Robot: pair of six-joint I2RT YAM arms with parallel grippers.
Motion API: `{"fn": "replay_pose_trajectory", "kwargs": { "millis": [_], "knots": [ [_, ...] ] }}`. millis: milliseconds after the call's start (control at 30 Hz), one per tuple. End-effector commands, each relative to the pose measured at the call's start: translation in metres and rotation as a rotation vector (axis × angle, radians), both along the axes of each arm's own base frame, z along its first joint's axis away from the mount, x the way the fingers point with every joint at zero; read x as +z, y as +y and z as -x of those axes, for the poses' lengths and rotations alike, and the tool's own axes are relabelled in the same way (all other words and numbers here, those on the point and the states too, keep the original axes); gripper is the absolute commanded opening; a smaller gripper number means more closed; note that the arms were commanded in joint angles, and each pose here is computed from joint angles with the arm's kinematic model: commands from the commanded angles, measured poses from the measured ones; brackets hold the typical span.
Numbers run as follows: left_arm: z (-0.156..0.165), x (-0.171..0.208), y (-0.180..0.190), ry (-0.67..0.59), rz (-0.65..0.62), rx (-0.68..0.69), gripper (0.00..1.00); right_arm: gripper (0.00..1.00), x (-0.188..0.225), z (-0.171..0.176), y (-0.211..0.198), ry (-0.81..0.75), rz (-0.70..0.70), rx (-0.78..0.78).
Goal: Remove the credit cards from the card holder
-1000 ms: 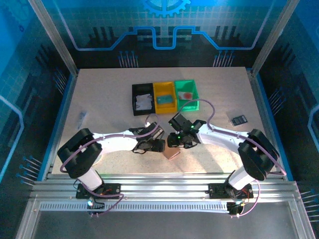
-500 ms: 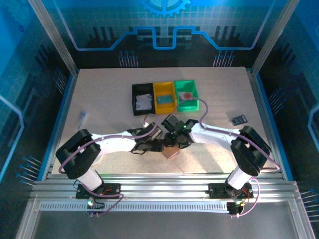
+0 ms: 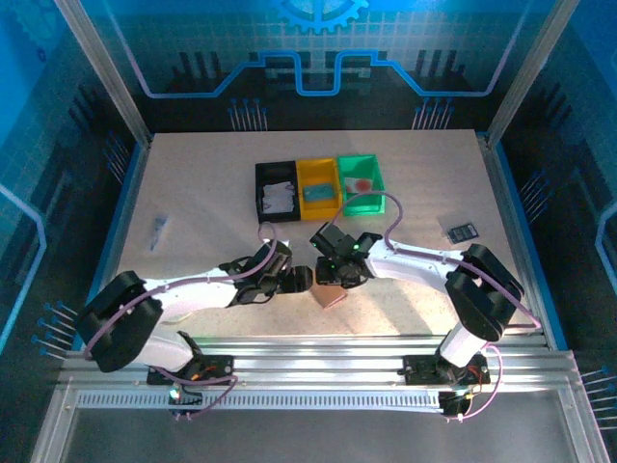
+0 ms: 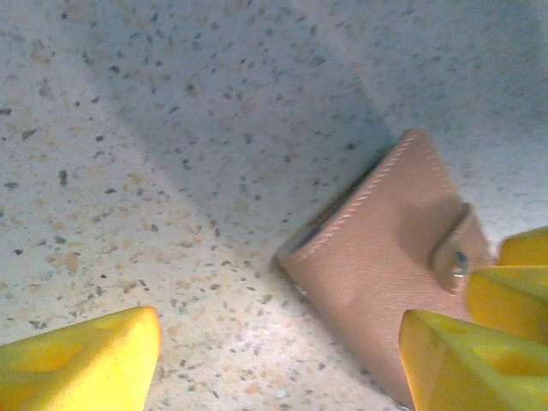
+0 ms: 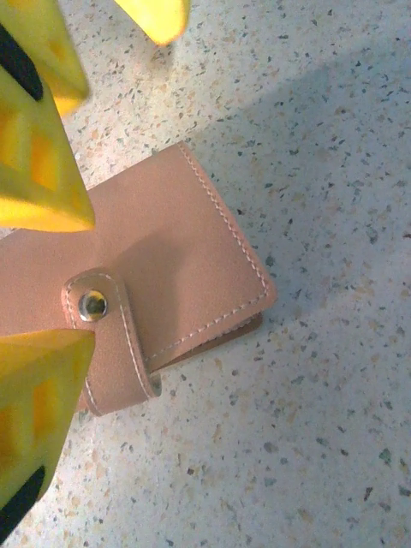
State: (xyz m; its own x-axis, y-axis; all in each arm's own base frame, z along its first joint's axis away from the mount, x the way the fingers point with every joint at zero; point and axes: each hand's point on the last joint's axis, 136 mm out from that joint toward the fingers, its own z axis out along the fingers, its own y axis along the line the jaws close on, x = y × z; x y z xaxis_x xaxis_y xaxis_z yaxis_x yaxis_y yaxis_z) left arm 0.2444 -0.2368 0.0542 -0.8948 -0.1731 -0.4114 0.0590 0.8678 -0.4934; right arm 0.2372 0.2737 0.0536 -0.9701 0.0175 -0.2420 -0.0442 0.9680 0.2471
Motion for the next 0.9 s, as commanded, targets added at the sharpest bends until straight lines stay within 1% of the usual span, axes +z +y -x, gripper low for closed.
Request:
{"fn": "replay_pose_trajectory", "kwargs": {
  "millis": [0,67,133,267,400,600,867],
  "knots": [
    [0.001,0.018,0.005,-0.029,0.046,0.03,0.74,0.39,-0.005,0.011,0.002,0.072,0.041,-0.048],
    [0.003,0.025,0.011,-0.045,0.044,0.044,0.74,0.43,-0.005,0.012,0.003,0.07,0.063,-0.066],
    [0.004,0.03,0.015,-0.053,0.037,0.048,0.74,0.45,-0.008,0.012,0.002,0.08,0.073,-0.093],
    [0.008,0.037,0.02,-0.05,0.02,0.047,0.74,0.43,-0.009,0.013,-0.006,0.097,0.111,-0.167],
    [0.011,0.041,0.027,-0.058,0.011,0.057,0.74,0.43,0.0,0.012,-0.013,0.069,0.138,-0.228],
    [0.013,0.04,0.031,-0.055,-0.004,0.059,0.74,0.42,-0.008,0.012,-0.013,0.105,0.185,-0.246],
    [0.015,0.041,0.034,-0.059,-0.009,0.06,0.74,0.42,-0.013,0.01,-0.009,0.112,0.162,-0.282]
  ]
}}
